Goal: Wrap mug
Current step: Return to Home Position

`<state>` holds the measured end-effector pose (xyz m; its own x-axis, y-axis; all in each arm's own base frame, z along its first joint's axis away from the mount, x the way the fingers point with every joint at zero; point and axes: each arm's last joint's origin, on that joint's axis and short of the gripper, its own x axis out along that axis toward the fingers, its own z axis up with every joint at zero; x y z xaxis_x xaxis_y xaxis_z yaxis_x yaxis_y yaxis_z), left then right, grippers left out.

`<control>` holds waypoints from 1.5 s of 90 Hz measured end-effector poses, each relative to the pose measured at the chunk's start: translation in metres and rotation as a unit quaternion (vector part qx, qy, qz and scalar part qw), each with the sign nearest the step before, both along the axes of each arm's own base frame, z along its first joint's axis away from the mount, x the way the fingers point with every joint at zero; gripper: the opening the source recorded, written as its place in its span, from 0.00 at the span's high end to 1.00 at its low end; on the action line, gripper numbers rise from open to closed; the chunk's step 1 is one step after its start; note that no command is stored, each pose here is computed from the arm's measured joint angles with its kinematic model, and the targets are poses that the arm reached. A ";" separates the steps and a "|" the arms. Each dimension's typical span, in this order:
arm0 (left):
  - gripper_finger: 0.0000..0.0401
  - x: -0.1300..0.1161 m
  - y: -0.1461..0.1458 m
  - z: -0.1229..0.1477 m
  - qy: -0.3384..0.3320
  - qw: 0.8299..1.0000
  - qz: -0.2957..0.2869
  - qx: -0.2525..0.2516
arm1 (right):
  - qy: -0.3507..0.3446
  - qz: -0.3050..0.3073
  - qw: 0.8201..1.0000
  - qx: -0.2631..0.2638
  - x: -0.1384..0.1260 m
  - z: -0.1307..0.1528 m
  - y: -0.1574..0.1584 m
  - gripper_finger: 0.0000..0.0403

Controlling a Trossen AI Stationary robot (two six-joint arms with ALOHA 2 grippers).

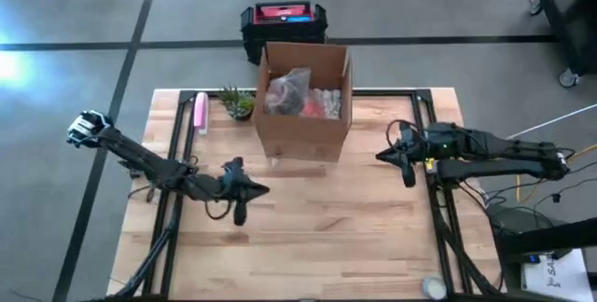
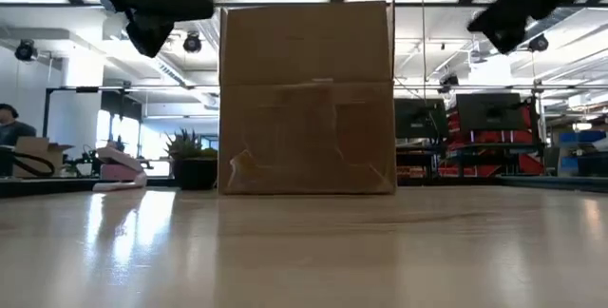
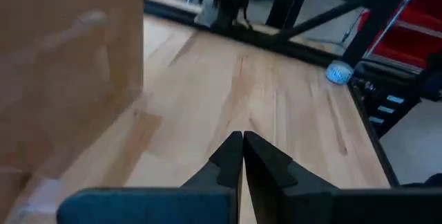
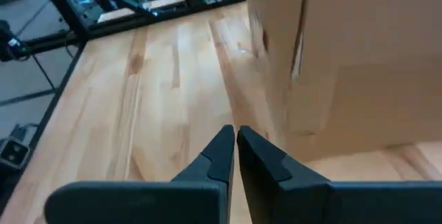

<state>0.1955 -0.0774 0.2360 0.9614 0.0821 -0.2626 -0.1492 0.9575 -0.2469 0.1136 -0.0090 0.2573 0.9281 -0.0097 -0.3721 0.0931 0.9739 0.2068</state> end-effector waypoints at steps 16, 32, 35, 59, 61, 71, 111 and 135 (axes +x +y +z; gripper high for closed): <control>1.00 -0.024 0.025 -0.009 -0.044 0.999 0.008 -0.009 | -0.065 0.021 0.998 -0.009 -0.021 -0.023 0.003 0.99; 1.00 -0.037 0.042 -0.015 -0.122 0.991 -0.018 -0.043 | -0.149 0.023 0.987 0.059 -0.021 -0.019 0.004 0.99; 1.00 -0.038 0.044 -0.015 -0.136 0.990 -0.023 -0.041 | -0.160 0.020 0.985 0.062 -0.021 -0.017 0.004 0.99; 1.00 -0.038 0.065 -0.015 -0.147 0.989 -0.029 0.011 | -0.171 0.053 0.984 -0.021 -0.018 -0.027 0.005 0.99; 1.00 -0.039 0.067 -0.016 -0.143 0.989 -0.028 0.015 | -0.170 0.055 0.984 -0.023 -0.017 -0.029 0.005 0.99; 1.00 -0.045 0.076 -0.016 -0.130 0.991 -0.004 0.035 | -0.159 0.063 0.985 -0.020 -0.014 -0.044 0.005 0.99; 1.00 -0.080 0.084 -0.036 -0.149 0.988 0.005 0.045 | -0.212 0.111 0.971 0.013 -0.008 -0.081 0.007 0.99; 1.00 -0.093 0.082 -0.061 -0.163 0.985 -0.016 0.054 | -0.215 0.109 0.970 0.024 -0.008 -0.081 0.007 0.99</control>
<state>0.1022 0.0045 0.1745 0.9957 0.0617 0.0695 -0.0489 0.9836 -0.1734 0.1056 -0.0017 0.1766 0.9757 0.2118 0.0557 -0.2189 0.9489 0.2273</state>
